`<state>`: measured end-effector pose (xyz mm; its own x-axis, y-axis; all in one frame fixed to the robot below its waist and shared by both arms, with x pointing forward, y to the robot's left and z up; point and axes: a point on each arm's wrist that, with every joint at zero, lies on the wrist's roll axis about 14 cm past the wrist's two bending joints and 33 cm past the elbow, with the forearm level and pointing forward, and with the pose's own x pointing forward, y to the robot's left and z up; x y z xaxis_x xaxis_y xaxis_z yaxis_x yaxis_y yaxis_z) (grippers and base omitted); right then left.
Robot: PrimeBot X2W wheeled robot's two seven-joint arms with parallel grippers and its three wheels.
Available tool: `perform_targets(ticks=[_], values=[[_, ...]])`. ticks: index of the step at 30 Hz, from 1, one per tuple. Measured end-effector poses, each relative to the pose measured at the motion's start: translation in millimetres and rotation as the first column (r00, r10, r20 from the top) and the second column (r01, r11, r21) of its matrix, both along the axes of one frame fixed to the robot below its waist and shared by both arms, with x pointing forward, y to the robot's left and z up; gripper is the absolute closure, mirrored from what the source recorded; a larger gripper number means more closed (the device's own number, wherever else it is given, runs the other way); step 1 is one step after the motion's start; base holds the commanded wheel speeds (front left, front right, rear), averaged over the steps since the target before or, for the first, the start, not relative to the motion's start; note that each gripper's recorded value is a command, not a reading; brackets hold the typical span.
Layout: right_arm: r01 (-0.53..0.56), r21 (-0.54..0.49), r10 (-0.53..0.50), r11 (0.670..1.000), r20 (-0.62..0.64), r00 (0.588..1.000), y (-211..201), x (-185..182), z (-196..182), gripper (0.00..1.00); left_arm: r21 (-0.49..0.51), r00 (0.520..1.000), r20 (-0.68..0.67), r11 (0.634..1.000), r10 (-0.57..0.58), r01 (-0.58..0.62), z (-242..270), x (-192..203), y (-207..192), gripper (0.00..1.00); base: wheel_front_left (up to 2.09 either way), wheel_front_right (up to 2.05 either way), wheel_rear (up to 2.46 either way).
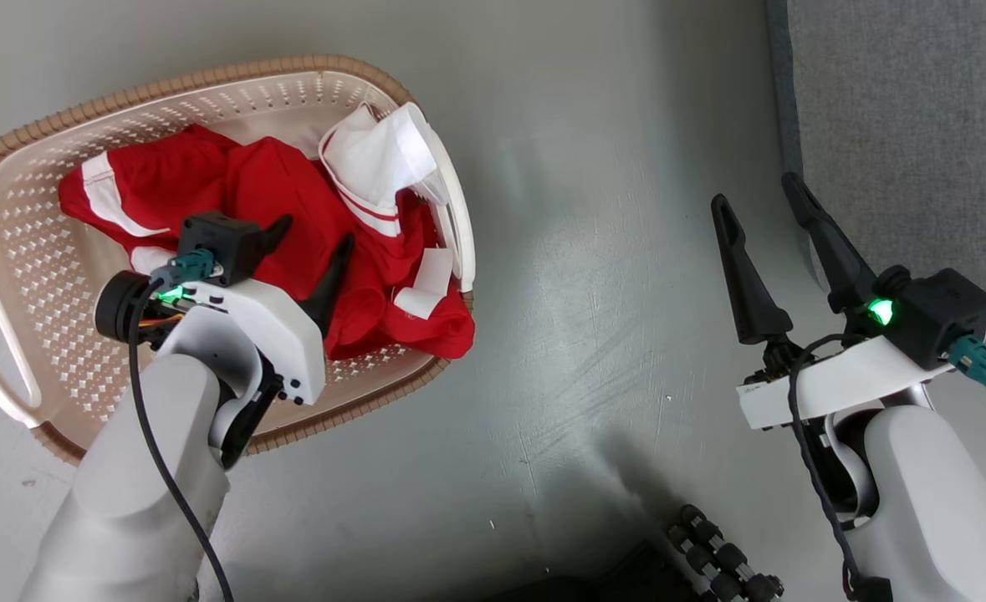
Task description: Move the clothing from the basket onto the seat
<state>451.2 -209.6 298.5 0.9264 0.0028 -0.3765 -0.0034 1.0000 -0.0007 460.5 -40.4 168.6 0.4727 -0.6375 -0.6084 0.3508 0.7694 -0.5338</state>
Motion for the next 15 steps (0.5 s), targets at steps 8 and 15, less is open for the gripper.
perform_targets(ticks=[8, 15], values=[[0.004, 0.003, -0.004, 1.0, -0.016, 1.0, -1.0, -1.1, -7.2, 0.0, 0.025, 1.0, -0.012, 1.0, -0.006, 0.007, -15.7, -0.1, 5.5, 0.52, 0.0, 0.0, 0.0], [0.011, -0.01, -0.011, 1.0, 0.004, 1.0, -6.8, 7.5, -5.2, 0.0, 0.026, 1.0, -0.004, 1.0, 0.005, -0.005, -19.9, 4.4, 5.9, 1.0, 0.0, 0.0, 0.0]])
